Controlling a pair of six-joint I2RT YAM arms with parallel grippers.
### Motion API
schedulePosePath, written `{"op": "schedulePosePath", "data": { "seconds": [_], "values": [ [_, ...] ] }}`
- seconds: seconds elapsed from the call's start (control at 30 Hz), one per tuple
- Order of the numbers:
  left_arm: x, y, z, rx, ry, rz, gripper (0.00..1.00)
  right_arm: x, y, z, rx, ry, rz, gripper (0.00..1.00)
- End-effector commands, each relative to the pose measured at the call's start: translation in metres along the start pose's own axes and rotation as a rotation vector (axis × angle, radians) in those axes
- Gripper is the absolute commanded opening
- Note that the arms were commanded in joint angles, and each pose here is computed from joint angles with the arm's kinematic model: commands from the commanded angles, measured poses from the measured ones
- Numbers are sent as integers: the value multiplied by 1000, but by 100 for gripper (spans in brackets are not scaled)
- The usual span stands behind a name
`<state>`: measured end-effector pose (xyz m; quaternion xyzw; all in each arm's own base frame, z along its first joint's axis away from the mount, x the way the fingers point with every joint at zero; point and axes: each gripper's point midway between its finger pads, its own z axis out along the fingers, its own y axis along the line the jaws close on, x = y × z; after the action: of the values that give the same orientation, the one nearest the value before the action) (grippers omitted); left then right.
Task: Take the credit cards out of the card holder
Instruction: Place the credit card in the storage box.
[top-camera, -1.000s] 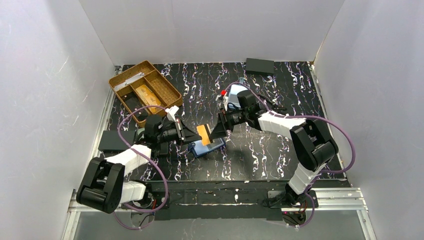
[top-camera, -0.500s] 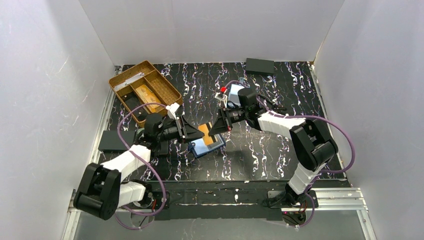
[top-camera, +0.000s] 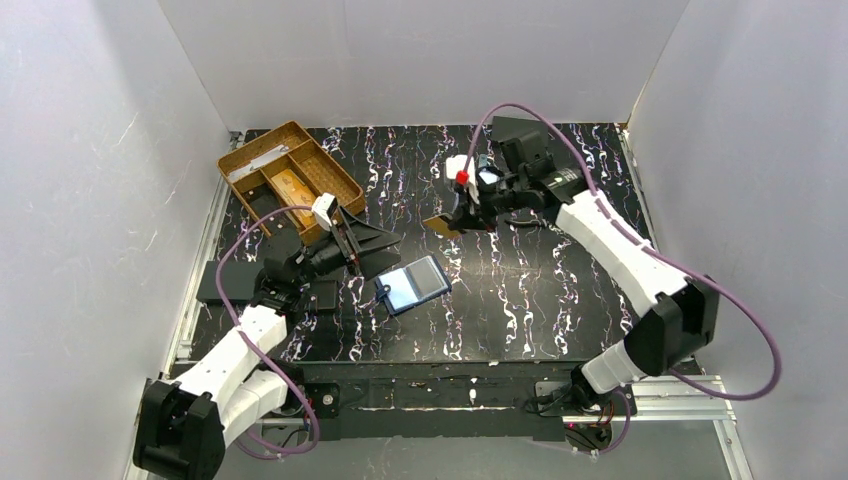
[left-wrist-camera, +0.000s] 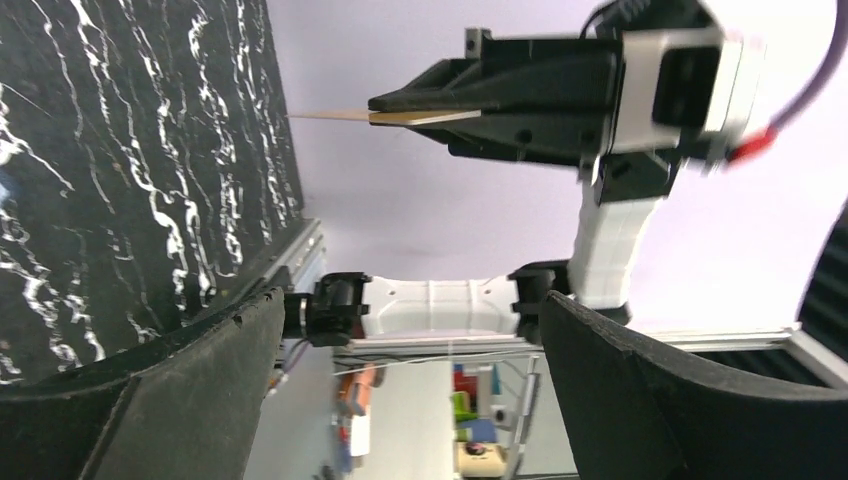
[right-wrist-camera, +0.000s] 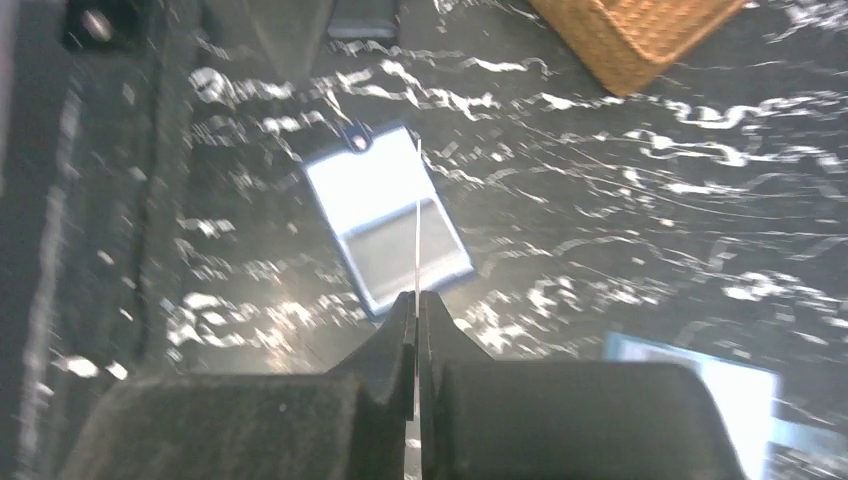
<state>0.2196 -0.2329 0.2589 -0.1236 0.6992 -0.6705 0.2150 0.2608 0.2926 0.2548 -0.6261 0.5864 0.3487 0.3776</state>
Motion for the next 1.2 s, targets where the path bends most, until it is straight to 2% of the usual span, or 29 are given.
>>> {"op": "schedulePosePath", "data": {
  "seconds": [0.0, 0.1, 0.23, 0.37, 0.47, 0.7, 0.83, 1.17],
  "values": [
    [-2, -32, 8, 61, 18, -99, 98, 15, 6, -44, 30, 209, -461, 1],
    [5, -37, 20, 63, 53, -114, 97, 5, 9, -58, 12, 230, -629, 1],
    [15, -41, 38, 61, 102, -134, 94, -8, 25, -69, 22, 189, -855, 1],
    [24, -50, 53, 82, 124, -151, 89, -32, 44, -81, 165, 87, -1133, 1],
    [32, -57, 61, 97, 142, -149, 85, -37, 55, -84, 238, 34, -1259, 1],
    [52, -53, 75, 93, 193, -149, 75, -40, 68, -86, 333, -44, -1367, 1],
    [60, -58, 83, 119, 221, -144, 68, -35, 78, -83, 325, -66, -1427, 1],
    [75, -50, 98, 134, 277, -167, 44, -23, 93, -75, 311, -92, -1523, 1]
  ]
}}
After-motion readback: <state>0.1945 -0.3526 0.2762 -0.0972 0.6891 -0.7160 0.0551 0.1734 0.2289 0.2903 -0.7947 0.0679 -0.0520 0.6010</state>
